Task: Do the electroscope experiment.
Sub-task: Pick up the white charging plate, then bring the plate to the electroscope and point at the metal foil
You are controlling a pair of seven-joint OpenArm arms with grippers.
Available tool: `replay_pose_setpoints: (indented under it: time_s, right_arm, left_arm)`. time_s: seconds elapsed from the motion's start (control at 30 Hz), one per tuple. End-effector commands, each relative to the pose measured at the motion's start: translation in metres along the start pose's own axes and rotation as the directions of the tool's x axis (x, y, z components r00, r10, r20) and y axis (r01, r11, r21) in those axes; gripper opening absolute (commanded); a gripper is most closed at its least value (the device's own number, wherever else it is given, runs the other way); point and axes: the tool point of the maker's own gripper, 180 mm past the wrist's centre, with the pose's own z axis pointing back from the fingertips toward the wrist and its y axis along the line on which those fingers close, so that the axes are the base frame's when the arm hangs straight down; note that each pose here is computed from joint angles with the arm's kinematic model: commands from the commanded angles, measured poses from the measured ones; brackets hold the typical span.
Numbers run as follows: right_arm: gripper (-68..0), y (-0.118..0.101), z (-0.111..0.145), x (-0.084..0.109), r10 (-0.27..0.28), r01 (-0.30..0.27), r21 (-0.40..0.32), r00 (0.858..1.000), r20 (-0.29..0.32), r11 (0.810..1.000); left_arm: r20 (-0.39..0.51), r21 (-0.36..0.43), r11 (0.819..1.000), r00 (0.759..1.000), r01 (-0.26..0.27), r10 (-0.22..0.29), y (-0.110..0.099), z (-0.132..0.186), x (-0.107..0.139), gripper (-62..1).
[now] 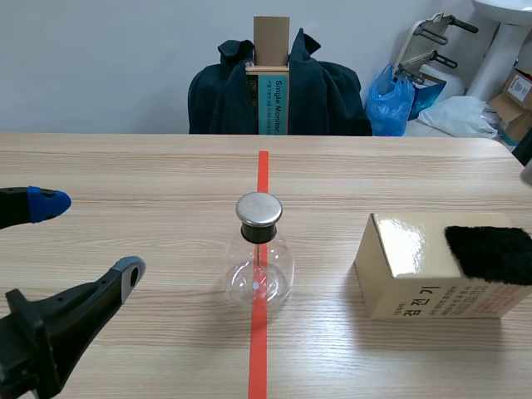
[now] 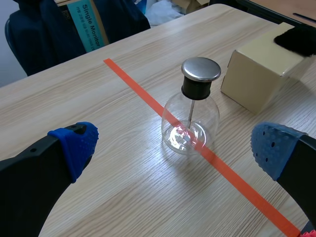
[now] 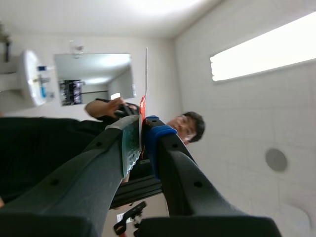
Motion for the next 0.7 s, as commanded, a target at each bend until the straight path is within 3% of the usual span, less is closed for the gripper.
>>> replay_pose_setpoints:
  time_s: [0.0, 0.1, 0.2, 0.33, 0.43, 0.67]
  right_arm:
    - [-66.7, -0.029, -0.01, 0.003, -0.048, 0.048, -0.119, 0.999, 0.003, 0.992]
    - [-66.7, -0.052, -0.017, 0.008, -0.108, 0.108, -0.188, 0.994, 0.01, 0.976]
    - [-66.7, -0.069, -0.022, 0.014, -0.134, 0.138, -0.238, 0.99, 0.035, 0.961]
    - [-66.7, -0.083, -0.025, 0.029, -0.123, 0.153, -0.281, 0.985, 0.119, 0.947]
    - [-66.7, -0.09, -0.027, 0.042, -0.116, 0.174, -0.305, 0.973, 0.199, 0.936]
    - [-66.7, -0.099, -0.019, 0.076, -0.083, 0.217, -0.316, 0.918, 0.388, 0.924]
  left_arm:
    - [0.01, -0.009, 1.0, 1.0, 0.018, -0.017, -0.002, -0.002, 0.004, -3.7]
    - [-0.03, -0.005, 1.0, 0.999, 0.018, -0.018, 0.005, -0.005, -0.008, -34.9]
    - [-0.051, -0.043, 0.999, 0.999, 0.002, -0.004, 0.008, -0.014, -0.023, -58.2]
    - [-0.06, -0.063, 0.997, 0.998, -0.033, 0.03, 0.018, -0.034, -0.047, -58.7]
    - [-0.032, -0.054, 0.997, 0.998, -0.055, 0.053, 0.032, -0.05, -0.06, -58.7]
    - [-0.02, -0.082, 0.995, 0.998, -0.062, 0.06, 0.041, -0.082, -0.088, -58.1]
